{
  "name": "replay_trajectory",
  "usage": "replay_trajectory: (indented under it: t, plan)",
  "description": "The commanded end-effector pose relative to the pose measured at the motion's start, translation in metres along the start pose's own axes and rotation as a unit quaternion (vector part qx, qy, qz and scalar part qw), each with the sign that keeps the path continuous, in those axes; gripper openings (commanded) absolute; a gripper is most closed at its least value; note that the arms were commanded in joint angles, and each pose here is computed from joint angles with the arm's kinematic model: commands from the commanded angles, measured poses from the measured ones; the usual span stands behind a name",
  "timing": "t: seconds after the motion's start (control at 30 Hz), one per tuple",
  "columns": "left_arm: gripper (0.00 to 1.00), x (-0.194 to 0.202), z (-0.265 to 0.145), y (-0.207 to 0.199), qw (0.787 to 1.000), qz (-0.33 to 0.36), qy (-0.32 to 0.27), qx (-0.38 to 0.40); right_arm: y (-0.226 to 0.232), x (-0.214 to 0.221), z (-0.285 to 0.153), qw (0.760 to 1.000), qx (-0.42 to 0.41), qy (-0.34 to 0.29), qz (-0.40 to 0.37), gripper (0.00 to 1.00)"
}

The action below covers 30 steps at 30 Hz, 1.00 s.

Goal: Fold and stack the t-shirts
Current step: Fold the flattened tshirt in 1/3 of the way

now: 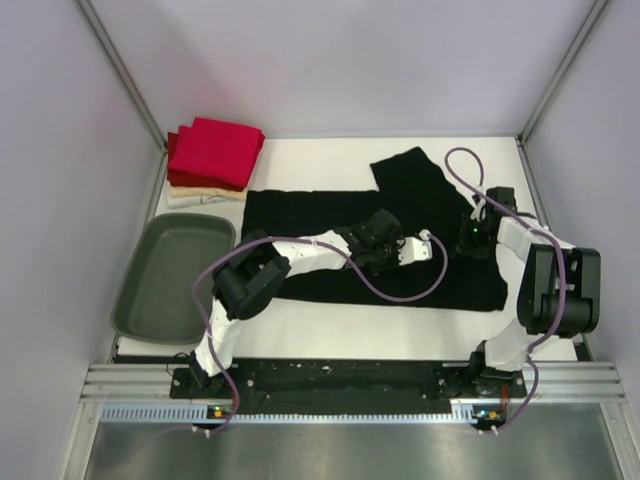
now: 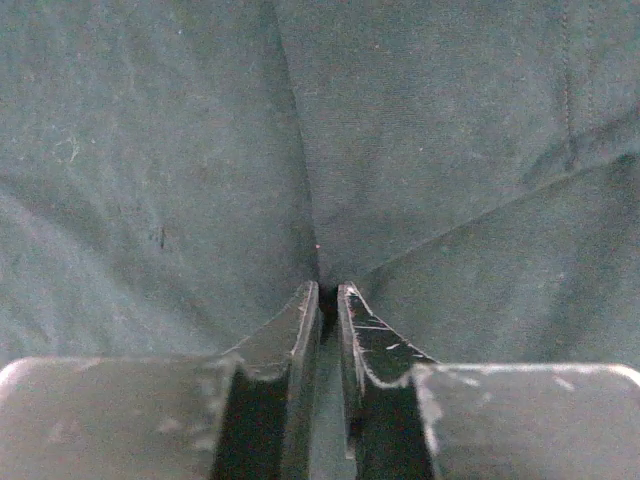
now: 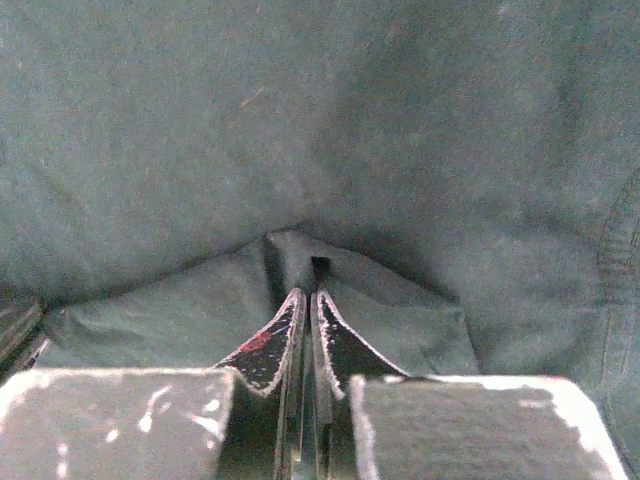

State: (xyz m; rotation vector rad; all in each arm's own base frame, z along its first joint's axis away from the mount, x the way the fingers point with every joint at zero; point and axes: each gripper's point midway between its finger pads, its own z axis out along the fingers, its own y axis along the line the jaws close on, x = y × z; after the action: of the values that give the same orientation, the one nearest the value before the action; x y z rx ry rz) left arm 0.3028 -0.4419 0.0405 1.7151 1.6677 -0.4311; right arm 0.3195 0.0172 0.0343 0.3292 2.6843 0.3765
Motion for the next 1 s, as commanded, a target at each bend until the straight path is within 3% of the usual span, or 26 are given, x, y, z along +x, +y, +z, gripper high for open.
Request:
replay_trajectory:
  t: [0.0, 0.23, 0.33, 0.37, 0.4, 0.43, 0.5, 0.57, 0.7, 0.83, 0.97]
  plan:
    - [0.0, -0.007, -0.001, 0.023, 0.998, 0.002, -0.014, -0.057, 0.002, -0.039, -0.002, 0.999, 0.008, -0.049, -0.021, 0.0]
    - [0.0, 0.001, -0.015, 0.047, 0.994, -0.064, 0.001, -0.092, -0.006, -0.062, -0.03, 0.993, 0.053, -0.101, -0.032, 0.0]
    - [0.0, 0.009, -0.013, 0.047, 0.994, -0.065, 0.008, -0.092, 0.003, -0.058, -0.029, 0.994, 0.027, -0.095, -0.046, 0.0]
    - [0.0, 0.011, -0.011, 0.045, 0.994, -0.061, 0.009, -0.088, 0.007, -0.057, -0.026, 0.995, 0.012, -0.089, -0.049, 0.05]
    - [0.02, 0.013, -0.01, 0.043, 0.995, -0.058, 0.01, -0.083, 0.008, -0.055, -0.024, 0.995, 0.008, -0.082, -0.047, 0.18]
    - [0.19, 0.012, -0.01, 0.041, 0.995, -0.056, 0.009, -0.077, 0.007, -0.054, -0.023, 0.996, 0.013, -0.077, -0.04, 0.29]
    - [0.53, 0.008, -0.012, 0.037, 0.997, -0.044, 0.005, -0.06, 0.0, -0.051, -0.028, 0.996, 0.037, -0.072, -0.028, 0.34]
    - [0.64, -0.001, -0.019, 0.038, 0.998, -0.033, 0.004, -0.049, -0.009, -0.049, -0.04, 0.994, 0.061, -0.087, -0.009, 0.33]
    - [0.63, -0.029, -0.038, 0.035, 1.0, -0.005, -0.007, -0.008, -0.011, -0.033, -0.056, 0.993, 0.052, -0.101, 0.031, 0.19]
    - [0.56, -0.061, -0.05, 0.002, 0.995, 0.023, -0.046, 0.081, -0.013, 0.0, -0.044, 0.996, 0.043, -0.06, 0.056, 0.18]
    - [0.55, -0.073, -0.035, -0.027, 0.991, 0.046, -0.057, 0.112, -0.023, 0.019, -0.025, 0.996, 0.055, -0.021, 0.064, 0.2]
